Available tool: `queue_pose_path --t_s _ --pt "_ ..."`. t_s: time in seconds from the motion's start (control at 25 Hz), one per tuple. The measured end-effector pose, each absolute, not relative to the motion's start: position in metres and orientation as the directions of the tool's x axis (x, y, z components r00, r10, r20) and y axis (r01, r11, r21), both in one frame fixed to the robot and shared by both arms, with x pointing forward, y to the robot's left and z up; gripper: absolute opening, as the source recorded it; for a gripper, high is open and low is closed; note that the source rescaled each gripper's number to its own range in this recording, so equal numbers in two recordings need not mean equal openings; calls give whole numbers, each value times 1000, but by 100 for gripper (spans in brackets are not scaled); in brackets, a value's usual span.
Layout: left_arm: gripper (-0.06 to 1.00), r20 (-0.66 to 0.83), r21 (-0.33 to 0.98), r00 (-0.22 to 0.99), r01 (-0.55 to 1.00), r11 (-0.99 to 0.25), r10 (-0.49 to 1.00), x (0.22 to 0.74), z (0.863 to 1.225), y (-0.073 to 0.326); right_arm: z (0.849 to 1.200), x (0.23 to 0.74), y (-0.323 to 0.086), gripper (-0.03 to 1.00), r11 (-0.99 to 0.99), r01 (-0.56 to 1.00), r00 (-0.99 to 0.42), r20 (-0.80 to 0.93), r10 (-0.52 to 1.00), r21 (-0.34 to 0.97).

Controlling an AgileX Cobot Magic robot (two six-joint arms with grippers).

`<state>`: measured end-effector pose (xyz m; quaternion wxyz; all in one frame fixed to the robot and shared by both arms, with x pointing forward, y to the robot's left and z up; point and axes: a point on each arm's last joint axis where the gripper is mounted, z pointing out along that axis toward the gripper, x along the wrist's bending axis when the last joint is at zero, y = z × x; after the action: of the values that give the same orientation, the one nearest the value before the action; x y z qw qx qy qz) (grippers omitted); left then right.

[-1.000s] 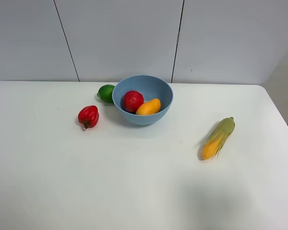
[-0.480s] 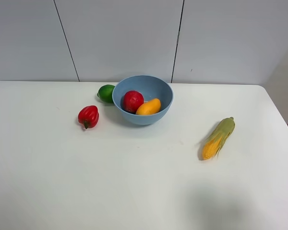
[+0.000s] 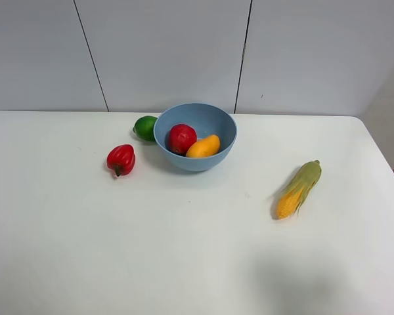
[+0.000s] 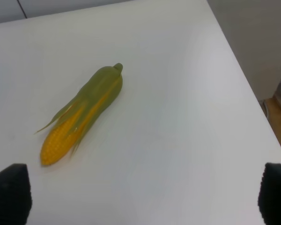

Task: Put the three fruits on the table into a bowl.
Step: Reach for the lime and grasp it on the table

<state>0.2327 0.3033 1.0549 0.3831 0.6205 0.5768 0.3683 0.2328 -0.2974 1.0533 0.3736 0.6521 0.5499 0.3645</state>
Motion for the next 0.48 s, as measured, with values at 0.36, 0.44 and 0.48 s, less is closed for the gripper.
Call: queue_pose_path --t_s 0.36,0.44,0.48 --pt "100 15 900 63 434 -41 998 233 1055 303 1053 233 -297 99 -115 445 129 64 990 888" --pt "100 15 900 63 434 -41 998 233 1055 303 1053 233 -297 99 -115 445 129 64 990 888" --pt "100 15 900 63 434 -41 998 233 1055 303 1053 233 -297 99 -115 445 129 64 990 888"
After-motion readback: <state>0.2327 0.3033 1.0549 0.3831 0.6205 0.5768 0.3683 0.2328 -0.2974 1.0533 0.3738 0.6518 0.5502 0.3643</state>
